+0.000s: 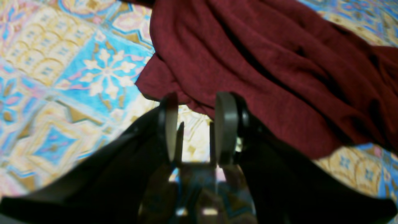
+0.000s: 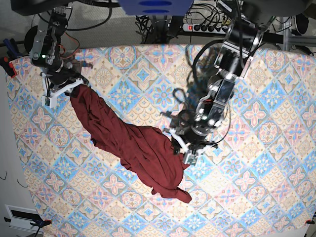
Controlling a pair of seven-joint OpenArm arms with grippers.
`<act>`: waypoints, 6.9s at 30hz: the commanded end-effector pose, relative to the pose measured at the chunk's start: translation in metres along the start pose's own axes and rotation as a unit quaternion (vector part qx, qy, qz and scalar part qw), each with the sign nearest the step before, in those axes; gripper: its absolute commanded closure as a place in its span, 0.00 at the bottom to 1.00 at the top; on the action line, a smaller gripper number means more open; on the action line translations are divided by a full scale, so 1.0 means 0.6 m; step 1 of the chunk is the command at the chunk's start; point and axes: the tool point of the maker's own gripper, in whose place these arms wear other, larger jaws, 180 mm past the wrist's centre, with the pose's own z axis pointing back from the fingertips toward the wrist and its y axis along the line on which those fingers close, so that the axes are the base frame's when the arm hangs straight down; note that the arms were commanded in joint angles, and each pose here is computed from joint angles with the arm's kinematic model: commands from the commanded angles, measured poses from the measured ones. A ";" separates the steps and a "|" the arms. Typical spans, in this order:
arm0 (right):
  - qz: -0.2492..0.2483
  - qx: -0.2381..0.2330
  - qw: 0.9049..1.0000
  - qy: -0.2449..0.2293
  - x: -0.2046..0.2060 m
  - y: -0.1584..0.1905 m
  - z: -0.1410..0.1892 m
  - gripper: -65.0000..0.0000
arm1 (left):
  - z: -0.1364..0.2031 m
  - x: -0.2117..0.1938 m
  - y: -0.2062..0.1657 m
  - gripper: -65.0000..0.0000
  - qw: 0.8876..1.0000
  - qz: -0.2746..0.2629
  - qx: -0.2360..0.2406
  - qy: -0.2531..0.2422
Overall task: Layout the t-shirt on the table in an organized manner, then fold the t-shirt properly
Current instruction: 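Reach the left gripper to the shirt's middle and grasp it, then lift the shirt with both grippers and spread it apart, then release the shirt and regrasp a hanging part with the right gripper, then grasp another shirt edge with the left gripper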
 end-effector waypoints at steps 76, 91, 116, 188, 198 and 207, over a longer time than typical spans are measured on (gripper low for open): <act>0.202 0.092 0.974 0.050 0.142 0.256 -0.217 0.68 | 0.399 -0.247 0.160 1.00 0.992 0.086 0.071 0.068; 0.197 0.060 0.977 0.059 0.167 0.227 -0.260 0.57 | 0.428 -0.283 0.164 1.00 0.990 0.064 0.067 0.110; 0.262 0.128 0.953 0.086 0.070 0.374 -0.273 0.33 | 0.442 -0.293 0.177 1.00 0.988 0.041 0.065 0.132; 0.109 0.070 0.962 -0.241 0.278 0.118 -0.012 0.99 | 0.071 0.077 0.223 0.64 0.980 0.182 0.041 -0.064; 0.115 0.075 0.960 -0.243 0.274 0.127 -0.004 0.99 | -0.035 0.072 0.187 0.54 0.968 0.248 0.026 -0.027; 0.115 0.076 0.960 -0.243 0.273 0.128 -0.004 0.99 | -0.055 0.034 0.171 0.54 0.962 0.272 0.025 0.006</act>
